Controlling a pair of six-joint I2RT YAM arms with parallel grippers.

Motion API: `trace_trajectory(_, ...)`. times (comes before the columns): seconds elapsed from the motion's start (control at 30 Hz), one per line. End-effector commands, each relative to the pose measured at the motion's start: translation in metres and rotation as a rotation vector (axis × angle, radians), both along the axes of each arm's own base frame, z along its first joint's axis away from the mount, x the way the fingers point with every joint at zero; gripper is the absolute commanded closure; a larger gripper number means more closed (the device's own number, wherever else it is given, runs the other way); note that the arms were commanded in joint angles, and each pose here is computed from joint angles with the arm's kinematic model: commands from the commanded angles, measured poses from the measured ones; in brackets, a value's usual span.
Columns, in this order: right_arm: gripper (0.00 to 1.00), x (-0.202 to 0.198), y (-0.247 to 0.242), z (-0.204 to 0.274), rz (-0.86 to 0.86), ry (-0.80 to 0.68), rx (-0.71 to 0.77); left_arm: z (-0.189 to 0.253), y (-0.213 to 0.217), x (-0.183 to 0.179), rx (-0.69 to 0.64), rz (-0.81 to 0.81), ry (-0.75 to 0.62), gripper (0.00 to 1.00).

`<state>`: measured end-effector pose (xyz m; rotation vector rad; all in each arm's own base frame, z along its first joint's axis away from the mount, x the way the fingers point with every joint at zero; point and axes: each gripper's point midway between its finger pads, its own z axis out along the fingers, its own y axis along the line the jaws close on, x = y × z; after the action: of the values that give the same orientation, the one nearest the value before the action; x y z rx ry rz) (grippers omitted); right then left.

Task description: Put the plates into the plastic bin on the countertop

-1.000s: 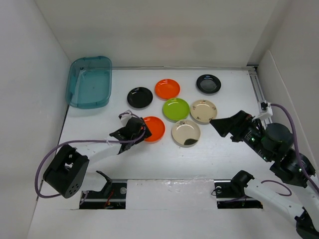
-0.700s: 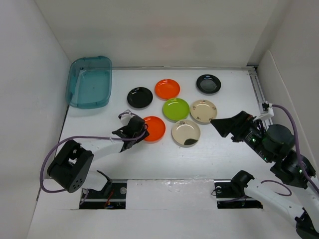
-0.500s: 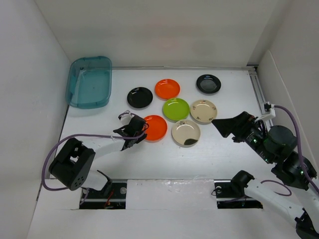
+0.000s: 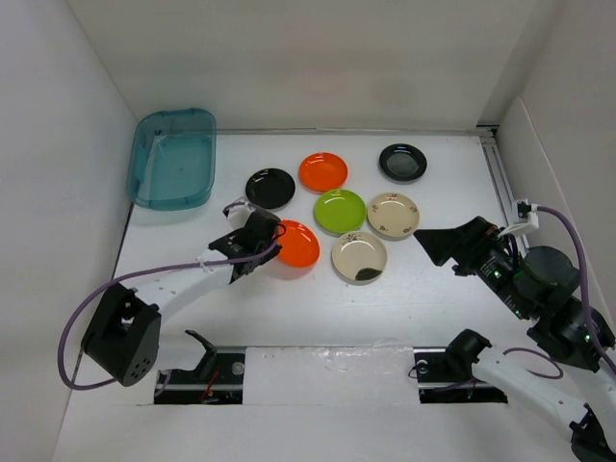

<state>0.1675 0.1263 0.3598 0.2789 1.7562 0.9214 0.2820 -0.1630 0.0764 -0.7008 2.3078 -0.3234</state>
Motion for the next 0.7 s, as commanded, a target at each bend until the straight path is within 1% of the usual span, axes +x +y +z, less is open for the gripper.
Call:
trace_trajectory(0.0, 0.00, -0.002, -0.004, 0.017, -0.007, -0.052, 0.019, 0.055, 0.008, 0.032, 0.022, 0.000, -0.107, 1.00)
trace_trajectory(0.07, 0.00, -0.002, -0.004, 0.017, -0.007, -0.052, 0.019, 0.063, 0.015, 0.046, 0.008, 0.001, -0.105, 1.00)
trace_trajectory(0.1, 0.00, -0.003, -0.005, 0.021, -0.007, -0.059, 0.025, 0.072, 0.015, 0.053, -0.027, -0.017, -0.114, 1.00)
trace_trajectory(0.13, 0.00, -0.002, -0.004, 0.023, -0.007, -0.066, 0.031, 0.091, 0.030, 0.070, -0.046, 0.019, -0.152, 1.00)
trace_trajectory(0.2, 0.00, -0.002, -0.005, 0.023, -0.006, -0.070, 0.023, 0.112, 0.038, 0.085, -0.074, 0.010, -0.191, 1.00)
trace_trajectory(0.23, 0.00, -0.002, -0.004, 0.025, -0.007, -0.078, 0.029, 0.135, 0.050, 0.101, -0.090, 0.040, -0.237, 1.00)
trace_trajectory(0.27, 0.00, -0.002, -0.004, 0.025, -0.007, -0.078, 0.030, 0.146, 0.056, 0.109, -0.104, 0.053, -0.257, 1.00)
trace_trajectory(0.33, 0.00, -0.001, -0.003, 0.025, -0.007, -0.080, 0.031, 0.153, 0.074, 0.123, -0.094, 0.093, -0.253, 1.00)
trace_trajectory(0.37, 0.00, 0.000, -0.003, 0.024, -0.006, -0.085, 0.022, 0.175, 0.096, 0.139, -0.102, 0.157, -0.295, 1.00)
trace_trajectory(0.4, 0.00, 0.000, -0.003, 0.027, -0.006, -0.093, 0.029, 0.180, 0.111, 0.148, -0.098, 0.193, -0.301, 1.00)
trace_trajectory(0.43, 0.00, 0.002, -0.001, 0.027, -0.006, -0.092, 0.028, 0.170, 0.122, 0.160, -0.110, 0.223, -0.265, 1.00)
trace_trajectory(0.47, 0.00, 0.002, -0.001, 0.027, -0.005, -0.096, 0.020, 0.187, 0.148, 0.174, -0.108, 0.281, -0.305, 1.00)
trace_trajectory(0.53, 0.00, 0.004, 0.002, 0.028, 0.005, -0.096, 0.020, 0.191, 0.171, 0.193, -0.102, 0.343, -0.312, 1.00)
trace_trajectory(0.57, 0.00, 0.005, 0.006, 0.028, 0.018, -0.096, 0.021, 0.165, 0.193, 0.207, -0.066, 0.404, -0.246, 1.00)
trace_trajectory(0.6, 0.00, 0.005, 0.006, 0.028, 0.018, -0.096, 0.021, 0.185, 0.205, 0.223, -0.061, 0.428, -0.278, 1.00)
trace_trajectory(0.63, 0.00, 0.003, 0.009, 0.031, 0.033, -0.103, 0.029, 0.179, 0.214, 0.232, -0.055, 0.446, -0.254, 1.00)
trace_trajectory(0.67, 0.00, 0.003, 0.011, 0.027, 0.042, -0.096, 0.024, 0.141, 0.224, 0.244, -0.042, 0.463, -0.159, 1.00)
